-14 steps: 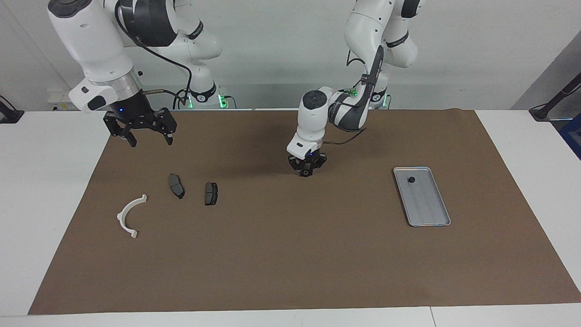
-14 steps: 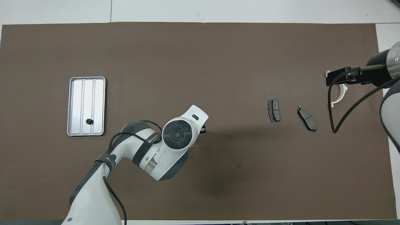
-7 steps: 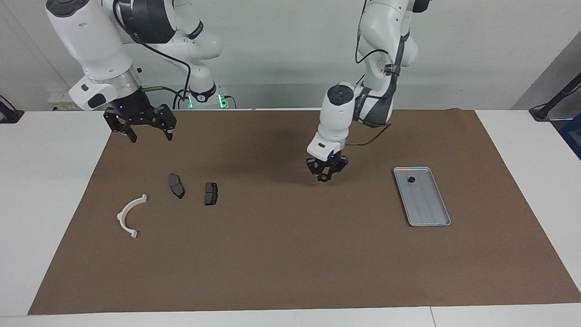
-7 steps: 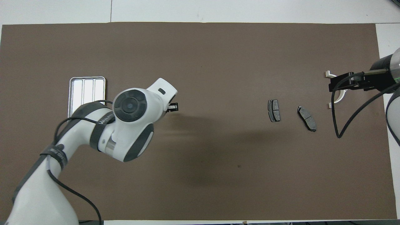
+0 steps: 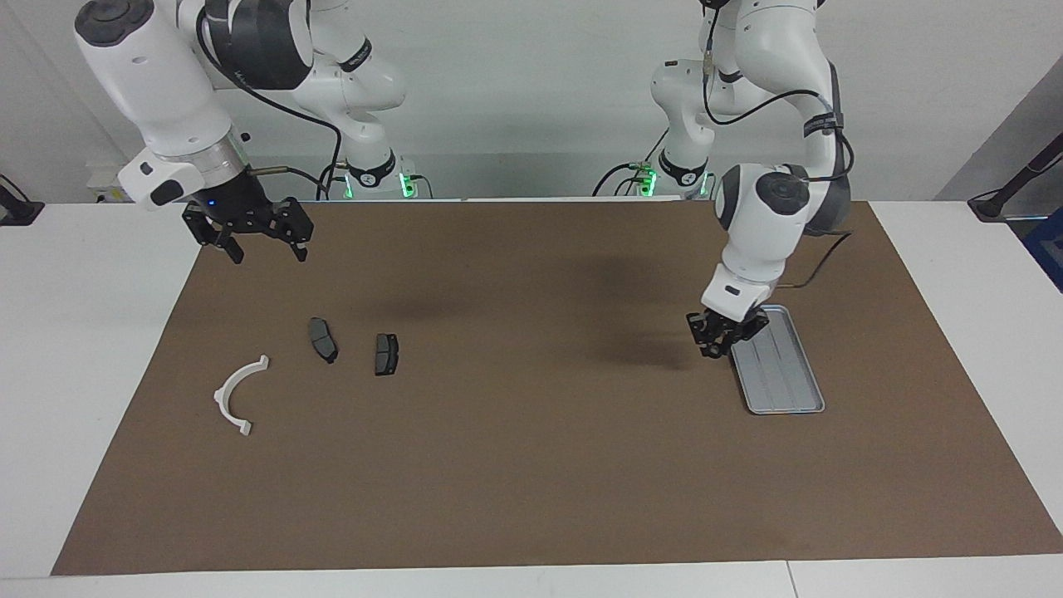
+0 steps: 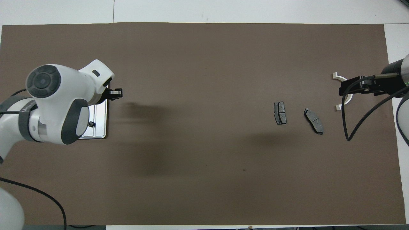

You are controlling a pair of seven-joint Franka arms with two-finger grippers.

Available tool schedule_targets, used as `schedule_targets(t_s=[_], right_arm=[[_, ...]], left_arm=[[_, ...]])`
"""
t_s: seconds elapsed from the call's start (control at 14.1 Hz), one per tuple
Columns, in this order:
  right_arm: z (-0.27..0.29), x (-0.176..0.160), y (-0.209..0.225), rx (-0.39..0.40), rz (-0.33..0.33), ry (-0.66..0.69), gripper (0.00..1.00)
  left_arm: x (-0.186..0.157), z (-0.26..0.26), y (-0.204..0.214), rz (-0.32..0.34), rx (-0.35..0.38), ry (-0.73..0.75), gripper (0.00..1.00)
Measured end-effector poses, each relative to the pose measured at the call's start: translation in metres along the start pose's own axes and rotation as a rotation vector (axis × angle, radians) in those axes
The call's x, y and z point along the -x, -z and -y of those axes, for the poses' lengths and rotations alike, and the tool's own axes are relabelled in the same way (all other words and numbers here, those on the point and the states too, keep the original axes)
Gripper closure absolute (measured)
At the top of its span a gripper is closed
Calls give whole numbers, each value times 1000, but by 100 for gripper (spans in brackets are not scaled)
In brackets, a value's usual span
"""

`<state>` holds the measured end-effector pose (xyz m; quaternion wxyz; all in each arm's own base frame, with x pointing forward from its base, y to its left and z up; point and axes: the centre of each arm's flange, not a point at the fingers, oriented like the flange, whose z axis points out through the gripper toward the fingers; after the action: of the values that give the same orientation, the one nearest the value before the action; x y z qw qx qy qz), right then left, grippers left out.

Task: Pick bearing gear from pile to tray
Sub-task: 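Carry the dark ring with the left gripper over the metal tray, then lower the dark ring into the tray and open the left gripper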

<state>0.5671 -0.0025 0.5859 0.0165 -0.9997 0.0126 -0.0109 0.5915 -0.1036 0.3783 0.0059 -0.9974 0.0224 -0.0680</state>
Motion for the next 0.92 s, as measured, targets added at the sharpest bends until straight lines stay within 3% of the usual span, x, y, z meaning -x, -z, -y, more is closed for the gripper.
schedule_targets(t_s=[0.28,0.57,0.92], right_arm=[[0,0,0,0,-1,1,0],[0,3,0,39,25,11,0],[11,3,8,71,8,40,0]], left_arm=[[-2,78,-7,16,-17,-40,66],[1,85,-21,37,-17,-53,66],[-1,89,-52,39,-17,-51,66]])
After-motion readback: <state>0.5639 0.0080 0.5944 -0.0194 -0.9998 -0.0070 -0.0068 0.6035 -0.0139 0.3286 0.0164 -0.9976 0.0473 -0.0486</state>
